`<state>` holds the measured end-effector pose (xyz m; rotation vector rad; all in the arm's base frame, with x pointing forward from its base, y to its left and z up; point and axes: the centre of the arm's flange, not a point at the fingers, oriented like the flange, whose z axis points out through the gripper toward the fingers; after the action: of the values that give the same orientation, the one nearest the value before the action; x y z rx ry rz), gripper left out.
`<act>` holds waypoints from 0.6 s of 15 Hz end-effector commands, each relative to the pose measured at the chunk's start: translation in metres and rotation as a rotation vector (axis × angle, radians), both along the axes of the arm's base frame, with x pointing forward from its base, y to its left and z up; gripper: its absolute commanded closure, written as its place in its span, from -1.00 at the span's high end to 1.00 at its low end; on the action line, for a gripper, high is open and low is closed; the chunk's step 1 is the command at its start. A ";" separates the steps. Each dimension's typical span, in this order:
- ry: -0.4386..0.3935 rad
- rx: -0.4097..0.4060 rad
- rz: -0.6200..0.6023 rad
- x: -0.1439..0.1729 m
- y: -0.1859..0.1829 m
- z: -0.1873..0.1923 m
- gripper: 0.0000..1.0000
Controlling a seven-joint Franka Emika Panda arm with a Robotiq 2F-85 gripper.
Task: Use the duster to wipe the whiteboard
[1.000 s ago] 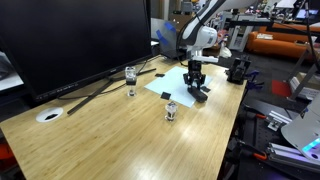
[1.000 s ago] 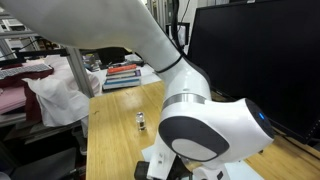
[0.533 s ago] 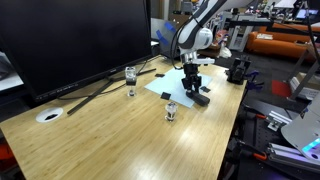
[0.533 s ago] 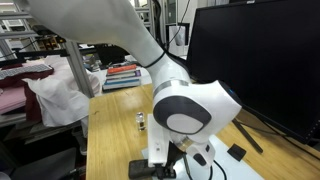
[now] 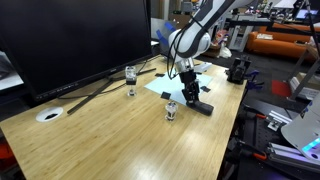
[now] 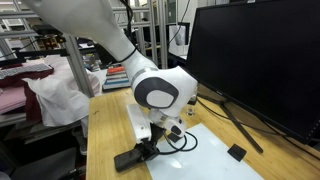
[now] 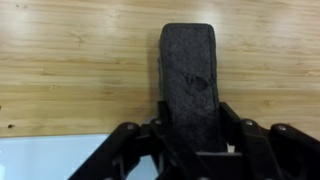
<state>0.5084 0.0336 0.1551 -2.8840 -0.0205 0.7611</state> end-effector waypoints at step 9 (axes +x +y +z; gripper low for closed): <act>-0.104 0.035 0.144 -0.033 0.025 0.012 0.53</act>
<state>0.4865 0.0579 0.1590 -2.8849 -0.1935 0.6938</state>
